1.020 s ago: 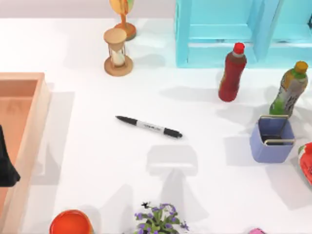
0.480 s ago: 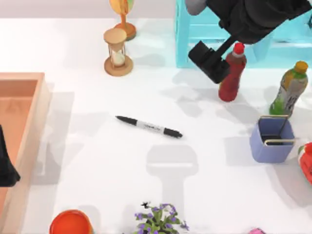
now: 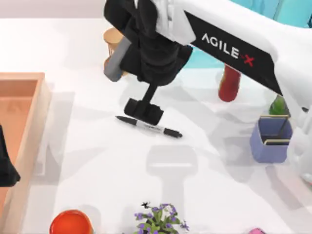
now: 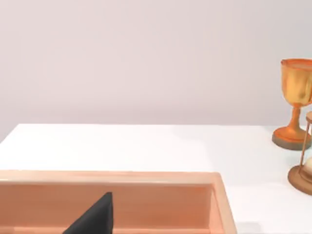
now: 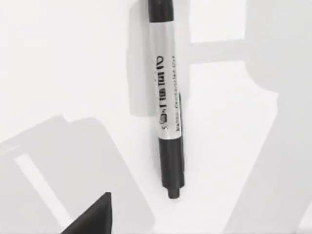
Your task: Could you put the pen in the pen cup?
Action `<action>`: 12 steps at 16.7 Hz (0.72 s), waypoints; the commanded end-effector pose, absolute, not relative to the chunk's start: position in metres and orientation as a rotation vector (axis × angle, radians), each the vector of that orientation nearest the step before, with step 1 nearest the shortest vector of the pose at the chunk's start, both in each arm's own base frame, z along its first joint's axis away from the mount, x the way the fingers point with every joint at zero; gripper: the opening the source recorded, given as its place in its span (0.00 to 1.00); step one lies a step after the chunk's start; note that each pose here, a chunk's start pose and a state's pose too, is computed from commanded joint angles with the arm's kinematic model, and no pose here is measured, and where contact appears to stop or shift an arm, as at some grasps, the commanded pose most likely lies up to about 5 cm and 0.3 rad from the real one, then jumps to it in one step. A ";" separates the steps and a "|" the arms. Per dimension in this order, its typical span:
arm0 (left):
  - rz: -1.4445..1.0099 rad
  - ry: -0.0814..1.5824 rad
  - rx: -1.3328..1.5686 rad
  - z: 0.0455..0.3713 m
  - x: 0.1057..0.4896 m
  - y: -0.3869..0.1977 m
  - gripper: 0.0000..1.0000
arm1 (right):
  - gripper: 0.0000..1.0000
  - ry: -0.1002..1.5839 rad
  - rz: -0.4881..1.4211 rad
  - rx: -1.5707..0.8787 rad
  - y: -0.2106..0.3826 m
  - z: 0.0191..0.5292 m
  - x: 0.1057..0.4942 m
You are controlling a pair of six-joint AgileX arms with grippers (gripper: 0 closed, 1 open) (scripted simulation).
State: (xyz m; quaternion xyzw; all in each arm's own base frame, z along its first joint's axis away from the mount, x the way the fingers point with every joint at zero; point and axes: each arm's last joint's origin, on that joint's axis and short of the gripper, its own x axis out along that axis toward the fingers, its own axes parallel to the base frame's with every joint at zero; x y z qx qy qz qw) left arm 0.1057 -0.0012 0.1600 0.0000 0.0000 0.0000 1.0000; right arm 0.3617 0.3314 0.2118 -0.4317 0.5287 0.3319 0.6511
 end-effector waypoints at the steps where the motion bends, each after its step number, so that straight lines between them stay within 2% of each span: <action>1: 0.000 0.000 0.000 0.160 0.106 -0.001 1.00 | 1.00 1.218 0.769 -1.007 0.340 0.202 0.361; 12: 0.000 0.000 0.000 0.160 0.106 -0.001 1.00 | 1.00 1.255 0.795 -1.057 0.354 0.169 0.362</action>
